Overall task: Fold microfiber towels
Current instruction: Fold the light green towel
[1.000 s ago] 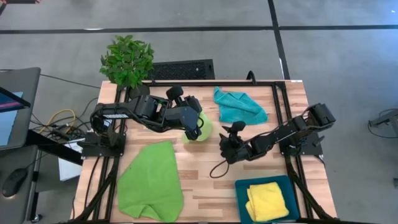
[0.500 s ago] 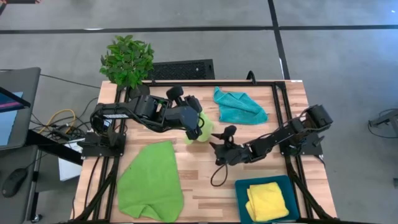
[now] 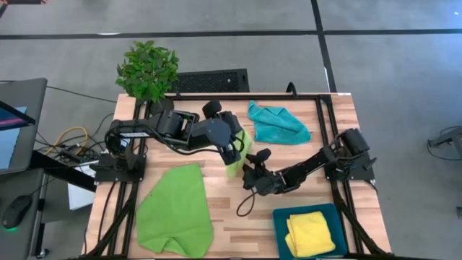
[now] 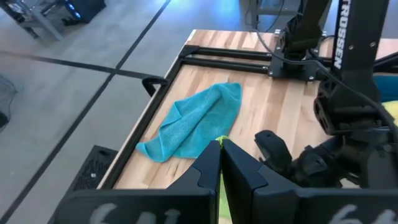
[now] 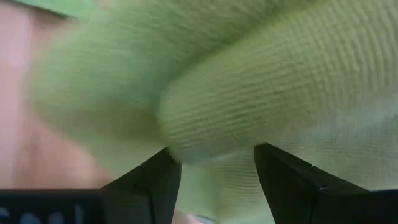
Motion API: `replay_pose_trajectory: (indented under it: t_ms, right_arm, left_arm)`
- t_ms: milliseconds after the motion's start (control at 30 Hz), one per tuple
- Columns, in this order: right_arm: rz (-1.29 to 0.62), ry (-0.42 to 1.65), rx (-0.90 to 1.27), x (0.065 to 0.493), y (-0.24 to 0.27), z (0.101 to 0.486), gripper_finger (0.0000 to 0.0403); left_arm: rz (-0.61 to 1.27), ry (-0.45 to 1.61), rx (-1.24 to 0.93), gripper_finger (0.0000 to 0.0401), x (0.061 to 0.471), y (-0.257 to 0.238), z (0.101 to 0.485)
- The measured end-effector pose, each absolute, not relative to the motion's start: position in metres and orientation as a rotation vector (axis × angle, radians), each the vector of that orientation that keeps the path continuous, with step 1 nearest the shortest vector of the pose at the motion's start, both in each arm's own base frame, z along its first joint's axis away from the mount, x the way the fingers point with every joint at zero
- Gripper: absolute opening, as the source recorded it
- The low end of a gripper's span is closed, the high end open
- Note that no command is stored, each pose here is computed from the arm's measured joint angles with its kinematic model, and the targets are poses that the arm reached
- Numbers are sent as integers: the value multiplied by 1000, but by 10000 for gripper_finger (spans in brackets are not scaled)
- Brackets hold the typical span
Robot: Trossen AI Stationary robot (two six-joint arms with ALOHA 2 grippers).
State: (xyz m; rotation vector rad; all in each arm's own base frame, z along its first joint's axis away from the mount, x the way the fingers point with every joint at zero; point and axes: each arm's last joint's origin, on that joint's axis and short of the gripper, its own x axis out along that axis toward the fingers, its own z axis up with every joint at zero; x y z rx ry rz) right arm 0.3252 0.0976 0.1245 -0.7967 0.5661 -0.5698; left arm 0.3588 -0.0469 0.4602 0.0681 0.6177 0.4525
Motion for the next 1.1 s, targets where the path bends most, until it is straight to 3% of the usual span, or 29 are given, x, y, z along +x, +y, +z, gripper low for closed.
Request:
replay_pose_trajectory:
  t_ms: [800,933,1100]
  right_arm:
    - [-792,459,-860,315,131,146,222]
    - [-833,465,-853,314,131,147,199]
    - [-861,478,-870,311,136,147,139]
  left_arm:
    - [454,633,75,0,358,-47,459]
    - [454,633,75,0,358,-47,459]
    - [456,646,80,0,357,-47,458]
